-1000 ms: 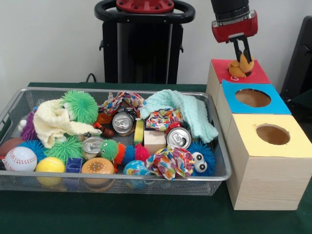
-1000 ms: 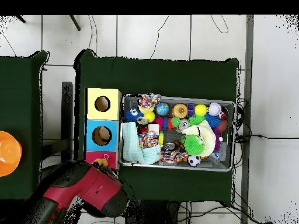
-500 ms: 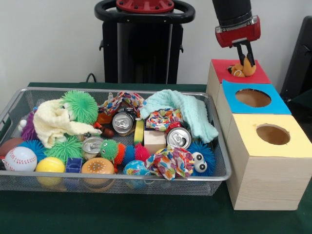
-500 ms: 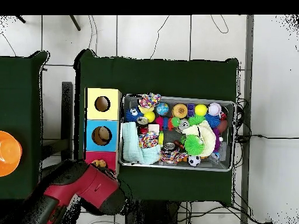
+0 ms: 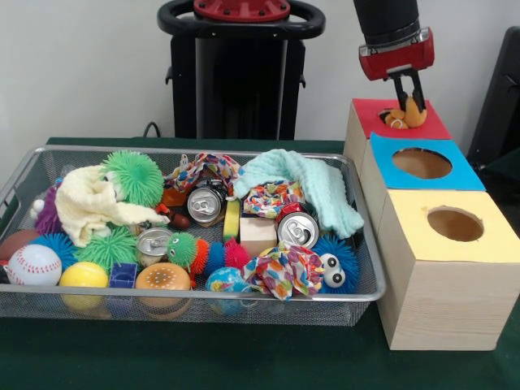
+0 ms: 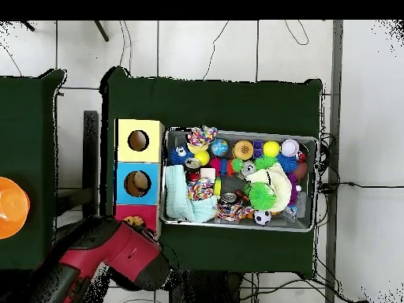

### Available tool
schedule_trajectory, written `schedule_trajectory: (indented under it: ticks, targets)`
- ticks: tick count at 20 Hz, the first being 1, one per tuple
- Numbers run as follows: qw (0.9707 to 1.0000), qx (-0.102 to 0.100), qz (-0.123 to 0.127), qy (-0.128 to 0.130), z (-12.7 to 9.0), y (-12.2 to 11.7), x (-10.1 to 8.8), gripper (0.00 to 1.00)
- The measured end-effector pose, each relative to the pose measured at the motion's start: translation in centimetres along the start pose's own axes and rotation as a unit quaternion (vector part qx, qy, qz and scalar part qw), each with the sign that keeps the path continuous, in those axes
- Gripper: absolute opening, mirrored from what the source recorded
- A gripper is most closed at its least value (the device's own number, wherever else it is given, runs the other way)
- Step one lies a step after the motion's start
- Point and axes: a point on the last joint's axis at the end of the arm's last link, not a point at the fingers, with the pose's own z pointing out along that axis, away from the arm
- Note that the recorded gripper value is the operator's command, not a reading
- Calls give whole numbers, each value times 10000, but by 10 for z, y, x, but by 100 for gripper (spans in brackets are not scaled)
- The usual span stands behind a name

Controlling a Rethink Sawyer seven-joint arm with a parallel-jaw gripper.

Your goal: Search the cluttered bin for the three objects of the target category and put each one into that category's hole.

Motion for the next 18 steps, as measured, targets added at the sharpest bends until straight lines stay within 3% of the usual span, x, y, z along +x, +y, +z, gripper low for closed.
schedule_trajectory:
  ticks: [14,18]
  targets:
    - [10000,28,-21,11,-1,-1,0,100]
    - [9999,131,-76,49,0,-5,1,100]
